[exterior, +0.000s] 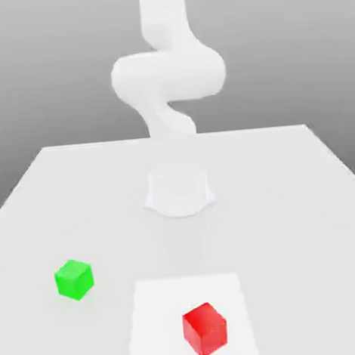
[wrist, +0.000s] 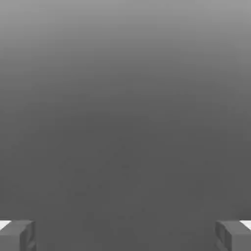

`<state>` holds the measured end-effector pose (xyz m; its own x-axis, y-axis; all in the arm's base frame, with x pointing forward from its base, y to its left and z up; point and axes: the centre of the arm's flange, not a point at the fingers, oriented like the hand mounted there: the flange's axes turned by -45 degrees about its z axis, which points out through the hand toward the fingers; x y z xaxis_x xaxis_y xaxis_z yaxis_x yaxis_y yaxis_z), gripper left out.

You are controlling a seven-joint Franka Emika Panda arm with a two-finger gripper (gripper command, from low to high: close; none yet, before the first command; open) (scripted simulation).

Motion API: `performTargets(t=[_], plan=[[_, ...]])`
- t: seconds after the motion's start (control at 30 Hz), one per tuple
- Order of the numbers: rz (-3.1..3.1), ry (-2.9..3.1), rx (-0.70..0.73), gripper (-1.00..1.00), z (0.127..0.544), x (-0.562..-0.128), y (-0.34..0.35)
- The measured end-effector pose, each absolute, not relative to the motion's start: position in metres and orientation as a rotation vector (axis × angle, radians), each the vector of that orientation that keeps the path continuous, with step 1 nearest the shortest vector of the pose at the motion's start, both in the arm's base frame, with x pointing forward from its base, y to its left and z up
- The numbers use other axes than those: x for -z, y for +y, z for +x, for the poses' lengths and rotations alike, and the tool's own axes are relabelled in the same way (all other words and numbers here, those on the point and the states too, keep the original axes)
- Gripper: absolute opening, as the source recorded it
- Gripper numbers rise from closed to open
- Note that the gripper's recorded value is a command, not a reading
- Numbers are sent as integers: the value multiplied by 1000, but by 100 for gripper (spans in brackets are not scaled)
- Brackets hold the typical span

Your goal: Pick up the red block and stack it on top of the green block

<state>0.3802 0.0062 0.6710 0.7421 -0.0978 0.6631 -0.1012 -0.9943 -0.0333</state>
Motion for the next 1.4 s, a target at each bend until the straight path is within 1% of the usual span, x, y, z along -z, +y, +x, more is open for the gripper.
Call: performTargets(t=[0.1, 0.2, 0.3, 0.43, 0.6, 0.8, 0.87, 1.0, 1.03, 1.23, 1.3, 1.4], plan=[[2949, -349, -976, 0, 417, -617, 10], [2955, -520, -845, 0, 445, -561, 11], [2949, -687, -717, 0, 466, -503, 10], [2924, -906, -546, 0, 481, -425, 8], [2868, -1174, -329, 0, 482, -330, 8], [2763, -1486, -58, 0, 459, -229, 19], [2741, -1537, -16, 0, 456, -203, 21], [2733, -1552, -2, 0, 454, -153, 22], [2733, -1551, -1, -100, 453, -147, 22], [2734, -1551, -3, -100, 453, -144, 22], [2734, -1554, -5, -100, 454, -157, 22], [2734, -1555, -5, -100, 454, -190, 22]])
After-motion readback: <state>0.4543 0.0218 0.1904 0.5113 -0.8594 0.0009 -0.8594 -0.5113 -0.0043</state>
